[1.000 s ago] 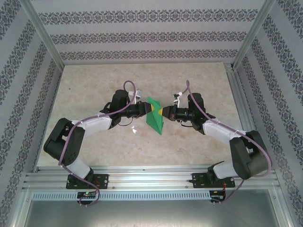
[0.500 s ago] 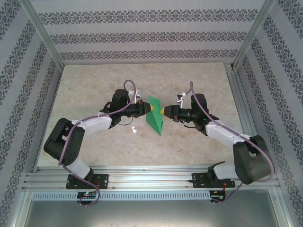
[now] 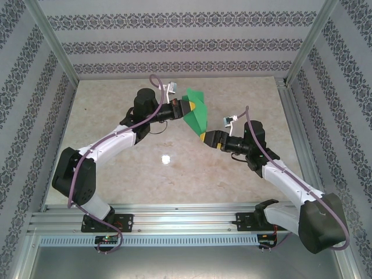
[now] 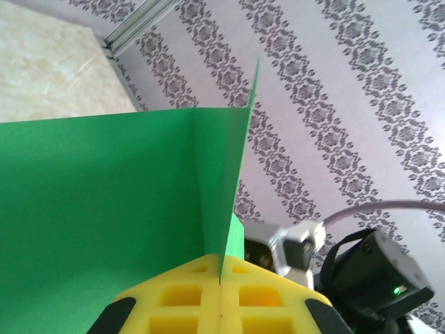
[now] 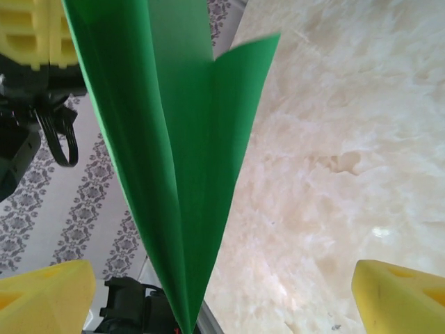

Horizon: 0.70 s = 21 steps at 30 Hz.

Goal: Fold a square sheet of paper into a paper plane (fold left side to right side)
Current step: Turn over the paper at the center of the table.

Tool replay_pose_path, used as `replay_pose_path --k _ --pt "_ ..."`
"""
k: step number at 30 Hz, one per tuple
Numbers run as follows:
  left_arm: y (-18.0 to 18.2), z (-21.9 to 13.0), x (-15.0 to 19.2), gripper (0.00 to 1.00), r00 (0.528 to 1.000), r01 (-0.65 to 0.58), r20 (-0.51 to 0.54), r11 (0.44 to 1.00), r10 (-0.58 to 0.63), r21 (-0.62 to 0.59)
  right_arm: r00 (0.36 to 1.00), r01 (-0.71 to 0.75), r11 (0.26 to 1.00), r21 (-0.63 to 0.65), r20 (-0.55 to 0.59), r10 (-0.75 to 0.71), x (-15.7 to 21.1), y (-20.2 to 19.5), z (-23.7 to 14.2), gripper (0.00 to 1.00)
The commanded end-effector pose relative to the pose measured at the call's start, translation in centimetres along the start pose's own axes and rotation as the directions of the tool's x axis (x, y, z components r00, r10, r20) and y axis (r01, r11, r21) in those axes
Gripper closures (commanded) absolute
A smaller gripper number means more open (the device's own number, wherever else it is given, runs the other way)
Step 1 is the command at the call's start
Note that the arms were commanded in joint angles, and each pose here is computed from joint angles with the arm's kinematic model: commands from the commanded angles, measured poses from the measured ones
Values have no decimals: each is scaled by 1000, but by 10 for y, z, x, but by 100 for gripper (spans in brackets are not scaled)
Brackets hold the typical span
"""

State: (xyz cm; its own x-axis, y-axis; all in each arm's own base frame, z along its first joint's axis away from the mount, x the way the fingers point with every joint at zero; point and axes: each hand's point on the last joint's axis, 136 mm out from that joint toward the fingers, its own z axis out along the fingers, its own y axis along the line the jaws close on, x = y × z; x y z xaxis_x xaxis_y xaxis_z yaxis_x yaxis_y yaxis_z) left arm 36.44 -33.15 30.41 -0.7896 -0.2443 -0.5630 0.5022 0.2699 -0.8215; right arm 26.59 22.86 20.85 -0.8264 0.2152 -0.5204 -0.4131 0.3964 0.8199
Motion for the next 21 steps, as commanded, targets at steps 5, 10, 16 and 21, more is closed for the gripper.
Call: replay_pose_path --k 5,10,16,21 --pt "-19 -2 2 99 999 -42 -9 998 43 44 999 31 990 -138 37 -26 -17 27 7 19" --pt "-22 -2 4 99 999 -36 -21 998 37 59 999 16 979 -202 34 -9 -23 35 10 35" --pt "-20 -3 6 99 999 -33 -26 998 34 51 999 3 976 -218 34 4 -25 35 9 50" --pt "-17 -3 7 99 999 -31 -28 999 32 41 999 -5 977 -212 40 14 -25 30 6 62"
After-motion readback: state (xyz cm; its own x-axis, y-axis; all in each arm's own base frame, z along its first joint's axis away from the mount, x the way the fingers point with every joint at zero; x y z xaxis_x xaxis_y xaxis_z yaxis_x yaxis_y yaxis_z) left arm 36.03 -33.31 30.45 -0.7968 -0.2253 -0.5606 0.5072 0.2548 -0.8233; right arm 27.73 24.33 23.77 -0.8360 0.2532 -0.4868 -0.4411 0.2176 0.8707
